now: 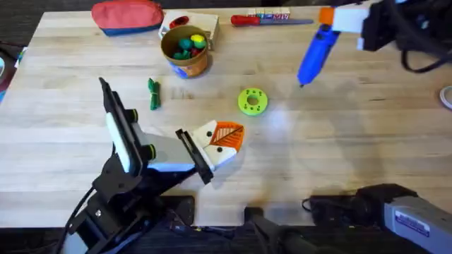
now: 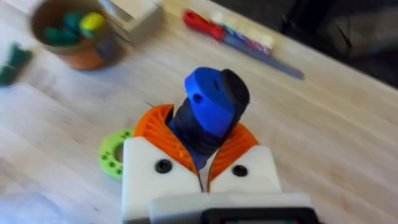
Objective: Pick up the gripper from the table and insert it into the empty holder that is missing its gripper. Then pick up a screw, insert it into the mounting hole, and use the screwdriver to tighten it. Finally, clean up the table by picking up the vegetable and placing it into the bucket.
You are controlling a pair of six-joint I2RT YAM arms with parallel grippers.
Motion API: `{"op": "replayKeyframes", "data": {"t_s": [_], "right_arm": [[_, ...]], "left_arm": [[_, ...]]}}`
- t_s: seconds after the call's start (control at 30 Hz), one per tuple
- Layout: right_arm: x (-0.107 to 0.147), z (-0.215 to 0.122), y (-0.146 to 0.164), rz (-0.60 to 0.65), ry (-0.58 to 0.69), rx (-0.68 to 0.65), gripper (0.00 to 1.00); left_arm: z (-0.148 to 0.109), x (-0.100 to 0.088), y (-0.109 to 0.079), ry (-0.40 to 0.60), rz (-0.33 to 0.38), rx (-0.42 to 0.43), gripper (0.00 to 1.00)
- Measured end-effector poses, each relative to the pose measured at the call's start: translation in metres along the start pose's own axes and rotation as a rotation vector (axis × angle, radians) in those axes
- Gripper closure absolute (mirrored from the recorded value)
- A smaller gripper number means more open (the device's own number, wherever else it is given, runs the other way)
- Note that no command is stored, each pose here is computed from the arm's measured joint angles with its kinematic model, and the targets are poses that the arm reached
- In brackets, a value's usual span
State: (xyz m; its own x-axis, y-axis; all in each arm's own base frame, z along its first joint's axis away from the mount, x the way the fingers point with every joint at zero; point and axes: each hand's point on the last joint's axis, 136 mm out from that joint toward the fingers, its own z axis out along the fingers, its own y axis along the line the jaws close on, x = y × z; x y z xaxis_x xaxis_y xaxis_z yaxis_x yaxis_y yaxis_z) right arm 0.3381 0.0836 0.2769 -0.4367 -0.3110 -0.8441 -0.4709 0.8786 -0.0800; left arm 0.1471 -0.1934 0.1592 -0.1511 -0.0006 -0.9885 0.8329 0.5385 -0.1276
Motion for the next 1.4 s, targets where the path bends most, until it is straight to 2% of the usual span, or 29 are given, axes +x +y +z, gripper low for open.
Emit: {"op": "replayKeyframes", "data": {"t_s": [0.37, 0.5, 0.67, 1.23, 1.4], "right_arm": [[-0.073, -0.031, 0.128, -0.152, -0.431, -0.282, 0.994], [-0.083, -0.043, 0.163, -0.182, -0.49, -0.376, 0.994], [-0.082, -0.056, 0.202, -0.211, -0.512, -0.491, 0.994], [-0.082, -0.078, 0.239, -0.212, -0.545, -0.676, 0.994], [-0.076, -0.073, 0.25, -0.215, -0.518, -0.713, 0.994]], "left_arm": [[0.0, 0.0, 0.0, 0.0, 0.0, 0.0, 0.995], [0.0, 0.0, 0.0, 0.0, 0.0, 0.0, 0.995], [0.0, 0.0, 0.0, 0.0, 0.0, 0.0, 0.995], [0.0, 0.0, 0.0, 0.0, 0.0, 0.0, 0.995], [0.0, 0.0, 0.0, 0.0, 0.0, 0.0, 0.995]]}}
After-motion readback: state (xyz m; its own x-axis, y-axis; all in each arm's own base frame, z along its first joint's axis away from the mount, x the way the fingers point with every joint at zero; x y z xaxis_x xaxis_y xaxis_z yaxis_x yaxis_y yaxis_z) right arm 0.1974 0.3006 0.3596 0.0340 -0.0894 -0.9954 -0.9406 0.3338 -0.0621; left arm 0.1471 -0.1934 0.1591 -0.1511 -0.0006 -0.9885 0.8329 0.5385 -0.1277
